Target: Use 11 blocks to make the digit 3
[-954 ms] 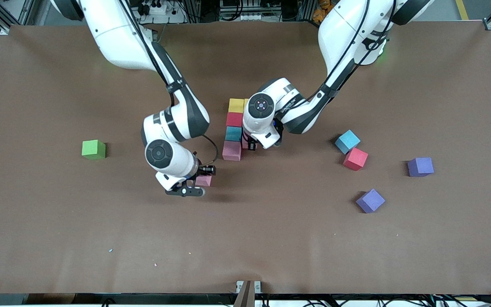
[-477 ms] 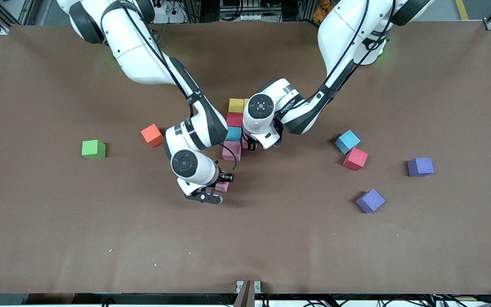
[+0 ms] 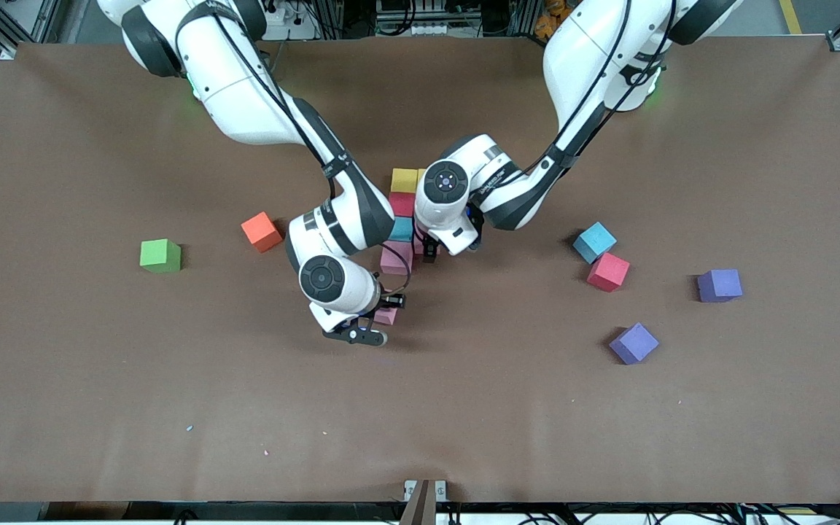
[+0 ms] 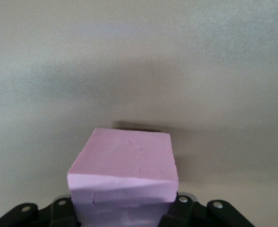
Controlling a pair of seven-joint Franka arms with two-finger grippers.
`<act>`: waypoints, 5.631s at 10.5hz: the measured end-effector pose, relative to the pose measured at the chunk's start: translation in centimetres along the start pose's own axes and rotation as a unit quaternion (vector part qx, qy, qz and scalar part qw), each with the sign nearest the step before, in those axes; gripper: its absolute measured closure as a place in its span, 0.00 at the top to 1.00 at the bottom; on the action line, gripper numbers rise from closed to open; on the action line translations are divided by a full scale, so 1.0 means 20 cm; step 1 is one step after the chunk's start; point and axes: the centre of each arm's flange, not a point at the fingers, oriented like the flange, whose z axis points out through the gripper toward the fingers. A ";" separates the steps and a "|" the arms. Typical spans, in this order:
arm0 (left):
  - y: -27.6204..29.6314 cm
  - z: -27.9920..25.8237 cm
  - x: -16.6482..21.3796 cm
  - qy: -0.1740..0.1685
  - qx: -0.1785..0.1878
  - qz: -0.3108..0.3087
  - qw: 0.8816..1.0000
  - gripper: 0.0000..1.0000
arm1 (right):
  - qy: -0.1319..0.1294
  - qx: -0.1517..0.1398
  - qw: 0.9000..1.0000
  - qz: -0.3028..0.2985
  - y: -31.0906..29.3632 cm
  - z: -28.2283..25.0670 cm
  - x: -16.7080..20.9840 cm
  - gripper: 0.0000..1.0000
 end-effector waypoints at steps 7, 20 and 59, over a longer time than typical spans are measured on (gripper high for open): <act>-0.03 -0.41 -0.01 0.009 -0.025 0.010 1.000 1.00 | -0.005 0.002 1.000 -0.022 -0.02 0.02 -0.02 0.62; 0.57 -0.71 1.84 0.044 0.044 0.183 0.981 1.00 | -0.041 -0.011 0.998 -0.041 -0.09 0.08 -0.13 0.62; 0.30 -0.35 0.88 0.014 0.025 -0.052 0.998 0.56 | -0.050 -0.022 0.997 -0.047 -0.11 0.10 -0.17 1.00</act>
